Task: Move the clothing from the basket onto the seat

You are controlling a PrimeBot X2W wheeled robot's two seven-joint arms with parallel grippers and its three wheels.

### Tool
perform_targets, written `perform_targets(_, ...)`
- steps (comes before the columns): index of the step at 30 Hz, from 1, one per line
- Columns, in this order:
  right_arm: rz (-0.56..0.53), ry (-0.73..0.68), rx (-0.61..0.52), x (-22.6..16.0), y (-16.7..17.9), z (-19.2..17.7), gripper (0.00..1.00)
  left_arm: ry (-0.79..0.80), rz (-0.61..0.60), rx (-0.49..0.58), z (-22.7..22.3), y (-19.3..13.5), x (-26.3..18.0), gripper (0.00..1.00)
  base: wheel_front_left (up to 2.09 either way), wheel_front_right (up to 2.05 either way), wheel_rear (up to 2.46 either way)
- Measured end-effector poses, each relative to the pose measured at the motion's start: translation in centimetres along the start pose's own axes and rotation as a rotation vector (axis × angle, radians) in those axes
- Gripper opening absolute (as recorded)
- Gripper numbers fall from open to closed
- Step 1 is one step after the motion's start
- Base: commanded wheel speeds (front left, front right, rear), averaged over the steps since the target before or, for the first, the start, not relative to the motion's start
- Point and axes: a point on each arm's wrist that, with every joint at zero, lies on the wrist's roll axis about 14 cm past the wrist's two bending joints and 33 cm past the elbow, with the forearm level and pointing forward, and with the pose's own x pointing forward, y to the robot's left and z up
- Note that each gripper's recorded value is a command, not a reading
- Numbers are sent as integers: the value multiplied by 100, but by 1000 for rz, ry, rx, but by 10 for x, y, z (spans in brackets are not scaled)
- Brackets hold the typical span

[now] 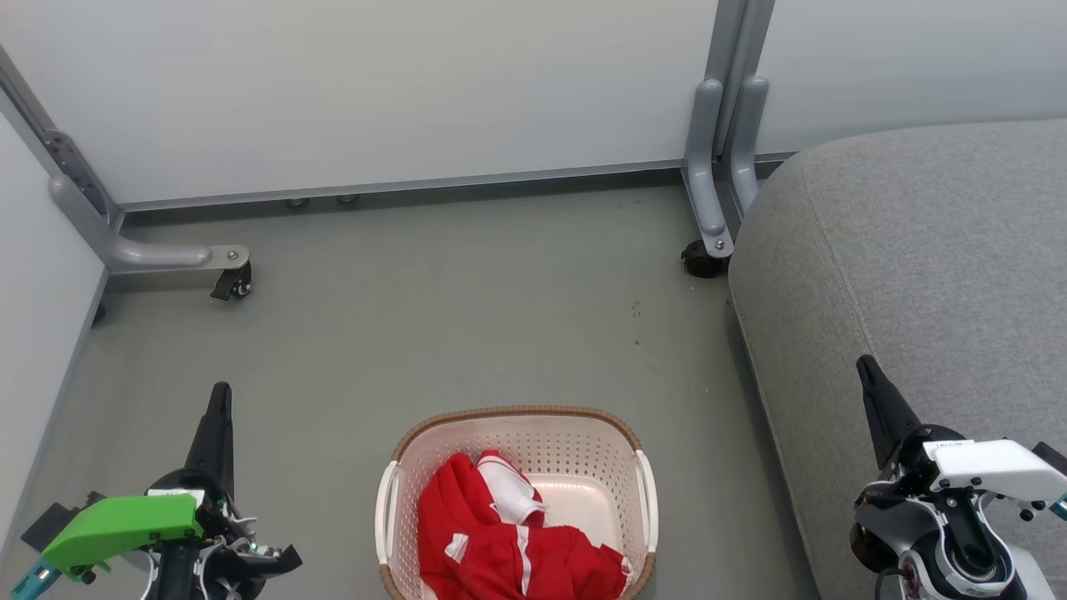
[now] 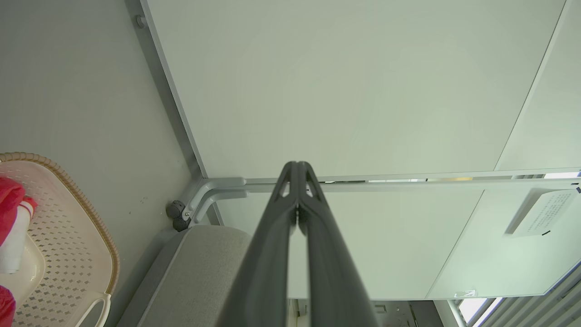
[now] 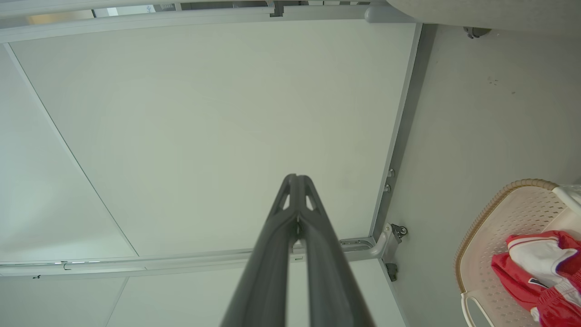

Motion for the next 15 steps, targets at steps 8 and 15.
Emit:
perform_targets(8,0,0,0,0,0,0,0,0,0,0,0,0,0,0,0,0,0)
perform_targets(15,-32,-1,8,-4,-11,-1,100,-1,35,-6,-1,12,-4,100,0,0,0)
